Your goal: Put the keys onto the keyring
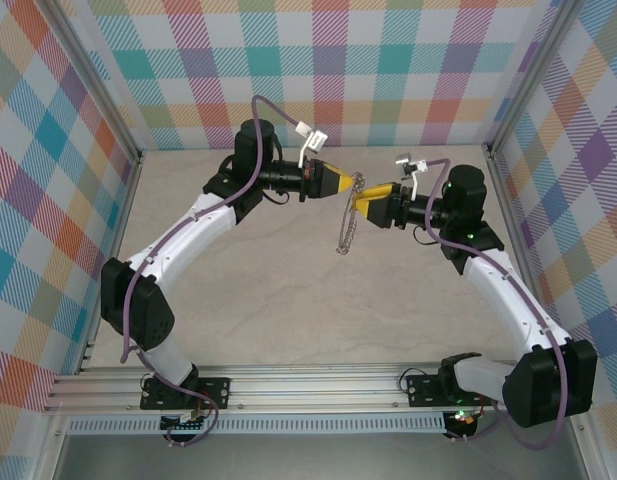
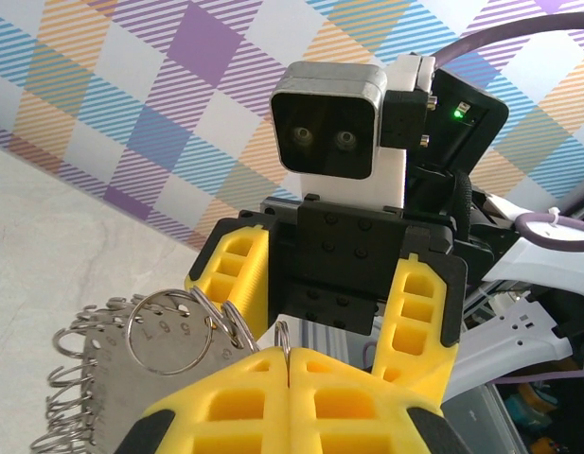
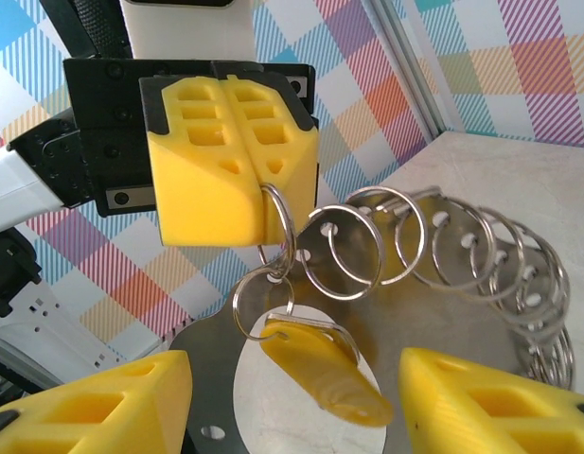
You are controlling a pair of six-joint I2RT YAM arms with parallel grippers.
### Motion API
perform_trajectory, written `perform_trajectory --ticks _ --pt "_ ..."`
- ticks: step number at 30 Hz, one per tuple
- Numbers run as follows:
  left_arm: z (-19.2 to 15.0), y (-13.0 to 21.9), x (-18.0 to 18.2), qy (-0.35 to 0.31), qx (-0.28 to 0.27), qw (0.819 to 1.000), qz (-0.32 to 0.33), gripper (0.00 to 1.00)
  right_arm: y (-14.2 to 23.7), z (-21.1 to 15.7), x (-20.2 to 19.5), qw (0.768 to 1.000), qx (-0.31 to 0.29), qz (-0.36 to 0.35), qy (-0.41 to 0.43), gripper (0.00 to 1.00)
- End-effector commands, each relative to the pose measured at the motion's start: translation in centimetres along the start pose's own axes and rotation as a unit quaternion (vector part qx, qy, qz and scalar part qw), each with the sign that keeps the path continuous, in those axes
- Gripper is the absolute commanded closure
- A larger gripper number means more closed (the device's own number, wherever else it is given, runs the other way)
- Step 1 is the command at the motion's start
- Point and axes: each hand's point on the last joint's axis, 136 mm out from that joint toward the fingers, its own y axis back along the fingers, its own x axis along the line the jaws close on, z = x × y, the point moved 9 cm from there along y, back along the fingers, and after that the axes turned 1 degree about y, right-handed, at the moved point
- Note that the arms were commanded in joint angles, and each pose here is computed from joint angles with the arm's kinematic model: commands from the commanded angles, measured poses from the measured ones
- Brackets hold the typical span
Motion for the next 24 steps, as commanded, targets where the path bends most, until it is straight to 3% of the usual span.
perform_trajectory --ticks 1,12,15,20,24 --pt "1.5 0.3 -2.5 -0.042 -0.007 0.999 -0.029 1.0 -0.2 -0.1 0.2 1.0 0.002 0.011 0.008 0.4" --pt "1.4 0.1 -2.7 -0.044 -0.007 0.999 -0.031 1.0 -1.7 0.3 -0.2 1.0 0.006 0.021 0.003 0.46" --pt "1.4 0.1 -2.7 -0.043 -0.012 0.999 -0.026 1.0 -1.8 0.3 -0.2 1.0 0.006 0.02 0.003 0.55" --pt "1.6 0.3 -2.8 -0.04 -0.034 0.999 -0.007 1.0 -1.5 0.0 0.0 1.0 0.004 0.011 0.002 0.81" --pt "1.8 0.6 -2.8 -0.035 -0.056 0.998 0.01 1.0 -1.4 -0.2 0.2 1.0 0.002 0.008 0.0 0.94"
